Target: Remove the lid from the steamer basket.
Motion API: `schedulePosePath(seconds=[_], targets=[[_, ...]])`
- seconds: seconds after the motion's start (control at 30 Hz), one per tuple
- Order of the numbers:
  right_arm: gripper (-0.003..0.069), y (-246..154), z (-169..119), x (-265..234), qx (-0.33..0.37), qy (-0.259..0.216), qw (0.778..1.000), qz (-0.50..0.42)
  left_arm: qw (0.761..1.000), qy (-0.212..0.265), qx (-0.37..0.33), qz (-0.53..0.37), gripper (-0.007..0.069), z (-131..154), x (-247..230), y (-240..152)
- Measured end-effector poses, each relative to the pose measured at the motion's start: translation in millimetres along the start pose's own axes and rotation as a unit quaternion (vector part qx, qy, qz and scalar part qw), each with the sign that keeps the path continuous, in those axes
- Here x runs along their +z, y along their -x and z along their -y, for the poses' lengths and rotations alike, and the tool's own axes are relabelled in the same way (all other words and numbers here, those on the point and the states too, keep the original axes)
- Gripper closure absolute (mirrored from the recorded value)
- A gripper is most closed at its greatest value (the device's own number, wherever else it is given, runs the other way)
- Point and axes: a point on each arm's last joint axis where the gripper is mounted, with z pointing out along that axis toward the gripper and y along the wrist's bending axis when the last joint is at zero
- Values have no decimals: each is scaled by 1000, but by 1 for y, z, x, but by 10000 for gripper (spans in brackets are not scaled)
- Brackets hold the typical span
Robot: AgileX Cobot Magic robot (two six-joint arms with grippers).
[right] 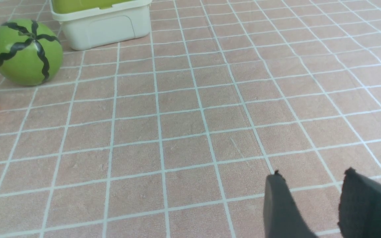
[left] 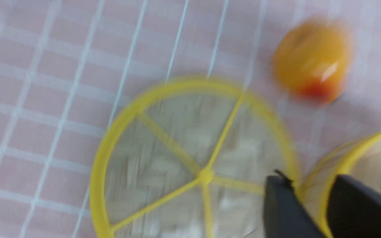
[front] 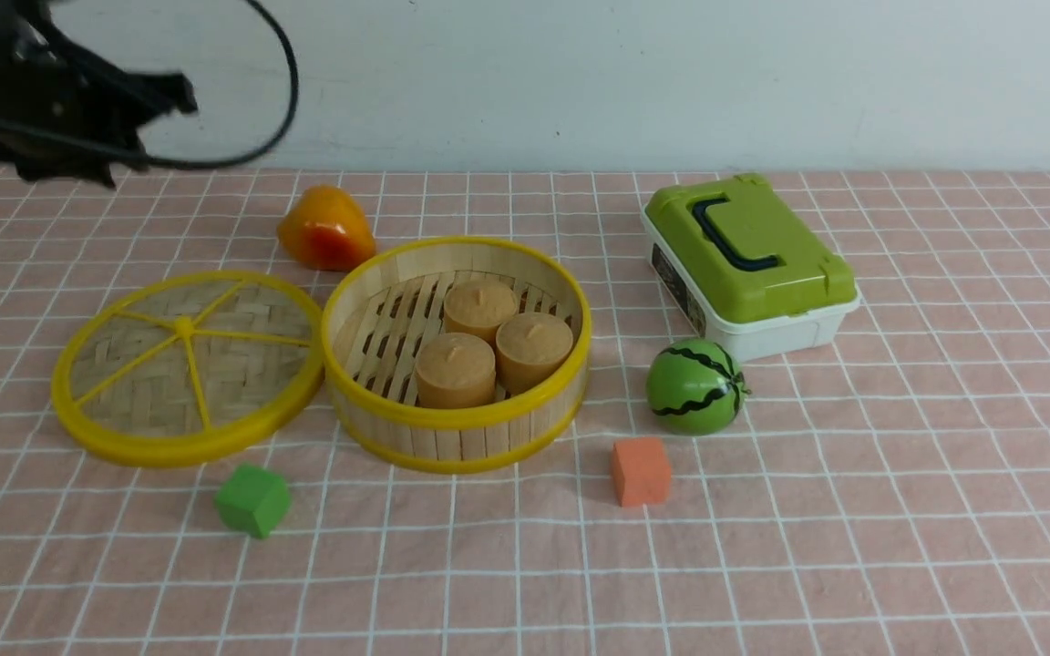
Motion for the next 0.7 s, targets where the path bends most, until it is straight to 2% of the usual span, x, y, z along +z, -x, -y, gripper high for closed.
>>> schedulePosePath(seconds=[0.07,0.1,0.23,0.33,0.47,0.7], targets=[[417,0,0,0,0,0,1000,0,999,-17,-3,42,580,2,-27,9],[417,0,0,0,0,0,1000,0,995,-36,-5,89,638,2,-59,16],[417,0,0,0,0,0,1000,0,981,-71,-8,180,638,-5,-137,6],[417,0,0,0,0,0,1000,0,976,-79,-9,201,638,-20,-177,-30],[417,0,0,0,0,0,1000,0,977,-78,-11,197,638,-41,-203,-86],[417,0,0,0,0,0,1000,0,989,-68,-26,132,638,-72,-194,-182]])
